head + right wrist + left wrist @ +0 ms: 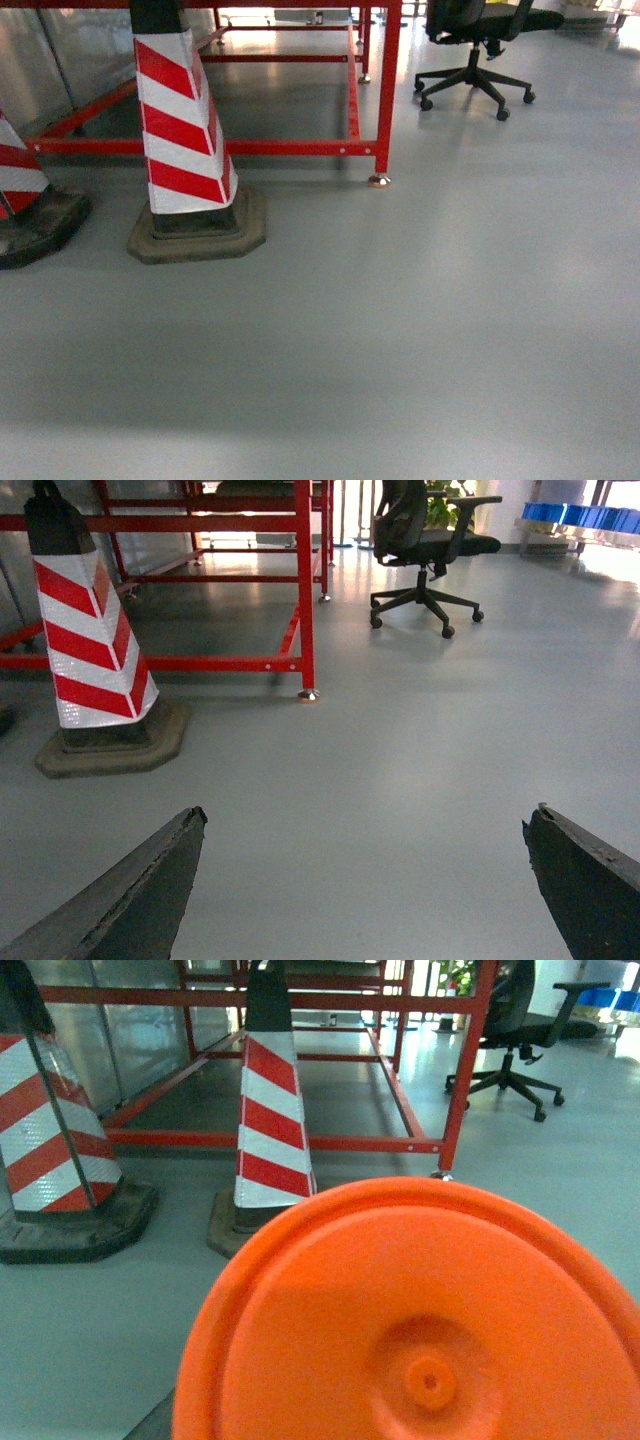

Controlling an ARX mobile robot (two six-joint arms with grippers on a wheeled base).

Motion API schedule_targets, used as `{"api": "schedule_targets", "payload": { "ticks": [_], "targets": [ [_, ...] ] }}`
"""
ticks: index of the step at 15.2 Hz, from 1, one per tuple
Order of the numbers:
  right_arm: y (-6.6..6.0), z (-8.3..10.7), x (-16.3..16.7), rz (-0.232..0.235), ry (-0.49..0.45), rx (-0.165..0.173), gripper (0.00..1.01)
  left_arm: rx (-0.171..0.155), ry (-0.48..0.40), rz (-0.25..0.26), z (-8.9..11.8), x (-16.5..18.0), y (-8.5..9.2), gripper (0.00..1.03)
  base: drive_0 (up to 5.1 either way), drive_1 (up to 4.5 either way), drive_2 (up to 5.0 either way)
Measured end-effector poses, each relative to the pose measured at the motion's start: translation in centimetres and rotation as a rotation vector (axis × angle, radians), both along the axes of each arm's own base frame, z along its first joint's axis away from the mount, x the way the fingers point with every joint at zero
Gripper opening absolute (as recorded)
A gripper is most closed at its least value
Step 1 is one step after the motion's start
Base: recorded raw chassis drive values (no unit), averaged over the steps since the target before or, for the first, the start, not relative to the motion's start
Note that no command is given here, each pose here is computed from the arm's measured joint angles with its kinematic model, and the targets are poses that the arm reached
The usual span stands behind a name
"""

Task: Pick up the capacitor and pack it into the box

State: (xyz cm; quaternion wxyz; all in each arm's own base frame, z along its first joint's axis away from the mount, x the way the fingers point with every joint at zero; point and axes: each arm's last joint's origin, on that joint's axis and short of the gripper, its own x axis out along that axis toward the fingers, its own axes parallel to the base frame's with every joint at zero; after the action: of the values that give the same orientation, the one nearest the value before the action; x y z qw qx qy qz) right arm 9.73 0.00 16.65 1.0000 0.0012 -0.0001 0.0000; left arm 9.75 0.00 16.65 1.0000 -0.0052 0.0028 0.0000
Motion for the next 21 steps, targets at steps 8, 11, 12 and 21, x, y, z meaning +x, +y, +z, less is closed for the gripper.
{"api": "schedule_targets", "payload": {
  "ticks": [8,11,12,21],
  "targets": [
    [0.0,0.03,0.0,0.0,-0.003,0.0,0.98,0.0,-0.003,0.001,0.03,0.0,0.0,0.43,-5.1,2.35,2.4],
    [0.0,0.01,0.0,0.0,-0.001,0.0,0.98,0.0,-0.003,0.0,0.03,0.0,0.0,0.43,-5.0,2.43,2.4],
    [0.0,0.03,0.0,-0.001,-0.003,0.0,0.98,0.0,-0.002,0.0,0.02,0.0,0.0,0.43,-4.8,2.56,2.6],
    [0.01,0.03,0.0,0.002,-0.003,0.0,0.98,0.0,-0.003,0.001,0.03,0.0,0.0,0.43,-4.8,2.56,2.6]
  ]
}}
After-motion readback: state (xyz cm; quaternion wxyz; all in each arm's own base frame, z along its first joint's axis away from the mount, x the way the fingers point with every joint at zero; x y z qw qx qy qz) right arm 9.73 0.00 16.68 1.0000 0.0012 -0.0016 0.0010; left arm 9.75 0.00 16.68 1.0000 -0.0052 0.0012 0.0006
